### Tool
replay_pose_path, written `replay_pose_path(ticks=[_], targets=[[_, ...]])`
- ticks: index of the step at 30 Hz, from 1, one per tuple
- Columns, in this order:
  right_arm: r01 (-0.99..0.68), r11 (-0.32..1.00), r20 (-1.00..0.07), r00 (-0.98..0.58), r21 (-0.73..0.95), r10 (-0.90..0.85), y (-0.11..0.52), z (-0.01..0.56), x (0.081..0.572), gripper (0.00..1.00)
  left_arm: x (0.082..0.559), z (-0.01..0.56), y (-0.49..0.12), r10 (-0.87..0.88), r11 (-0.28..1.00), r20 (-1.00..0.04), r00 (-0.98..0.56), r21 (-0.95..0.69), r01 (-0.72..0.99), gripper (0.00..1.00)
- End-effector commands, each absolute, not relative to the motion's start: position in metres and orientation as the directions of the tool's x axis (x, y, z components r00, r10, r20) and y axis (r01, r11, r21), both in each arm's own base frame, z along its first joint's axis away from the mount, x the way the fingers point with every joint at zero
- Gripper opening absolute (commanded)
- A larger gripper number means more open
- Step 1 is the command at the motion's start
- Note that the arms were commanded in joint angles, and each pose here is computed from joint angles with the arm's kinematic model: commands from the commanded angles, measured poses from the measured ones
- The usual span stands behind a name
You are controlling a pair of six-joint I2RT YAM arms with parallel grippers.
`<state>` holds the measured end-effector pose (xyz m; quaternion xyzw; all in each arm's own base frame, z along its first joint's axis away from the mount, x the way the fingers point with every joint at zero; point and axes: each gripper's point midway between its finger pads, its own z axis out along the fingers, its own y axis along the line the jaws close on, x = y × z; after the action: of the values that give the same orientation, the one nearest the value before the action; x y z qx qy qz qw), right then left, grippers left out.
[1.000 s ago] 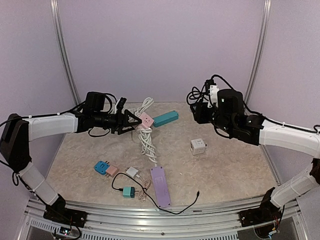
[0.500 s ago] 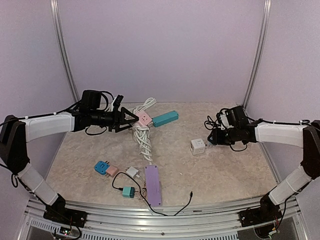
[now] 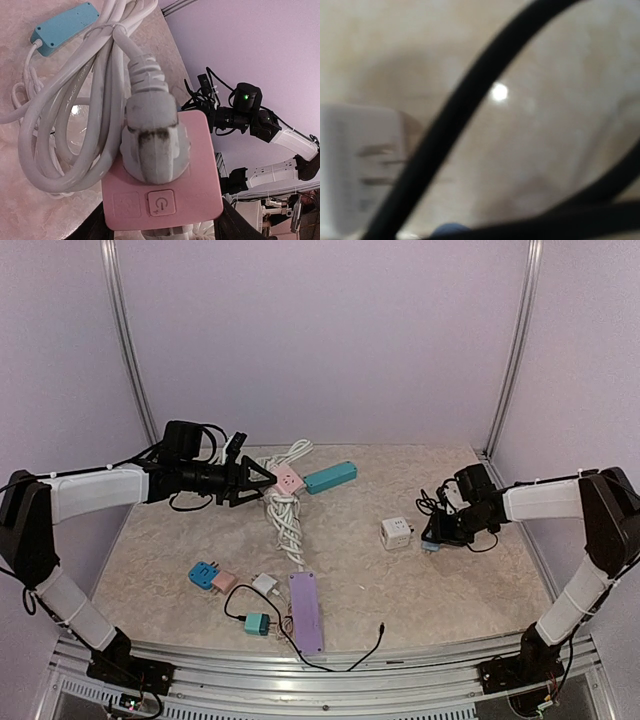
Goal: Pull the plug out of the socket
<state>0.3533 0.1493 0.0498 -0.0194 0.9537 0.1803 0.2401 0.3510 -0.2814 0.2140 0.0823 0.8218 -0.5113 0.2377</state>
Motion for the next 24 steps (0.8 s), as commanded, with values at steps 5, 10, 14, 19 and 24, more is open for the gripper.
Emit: replay_pose_path(ticks=[5, 10, 14, 19, 24], targets=[[-0.129, 0.933, -0.482, -0.875, 0.336, 0.053, 0.142, 0.056, 0.360, 0.48, 0.355, 0.271, -0.289, -0.111, 0.359, -0.617, -0.779, -0.756, 0.547, 0.31], [-0.106, 0.943, -0.510, -0.857, 0.315, 0.074, 0.135, 0.064, 0.361, 0.76, 0.357, 0.269, -0.288, -0.115, 0.363, -0.611, -0.783, -0.760, 0.540, 0.31], [-0.098, 0.948, -0.527, -0.846, 0.302, 0.080, 0.130, 0.071, 0.359, 0.88, 0.358, 0.266, -0.287, -0.117, 0.364, -0.601, -0.791, -0.767, 0.529, 0.31], [-0.108, 0.947, -0.590, -0.802, 0.304, 0.098, 0.127, 0.096, 0.358, 0.87, 0.359, 0.264, -0.287, -0.121, 0.366, -0.596, -0.793, -0.770, 0.523, 0.31], [-0.106, 0.927, -0.675, -0.716, 0.359, 0.179, 0.135, 0.147, 0.351, 0.82, 0.359, 0.262, -0.285, -0.140, 0.371, -0.585, -0.799, -0.779, 0.505, 0.31]])
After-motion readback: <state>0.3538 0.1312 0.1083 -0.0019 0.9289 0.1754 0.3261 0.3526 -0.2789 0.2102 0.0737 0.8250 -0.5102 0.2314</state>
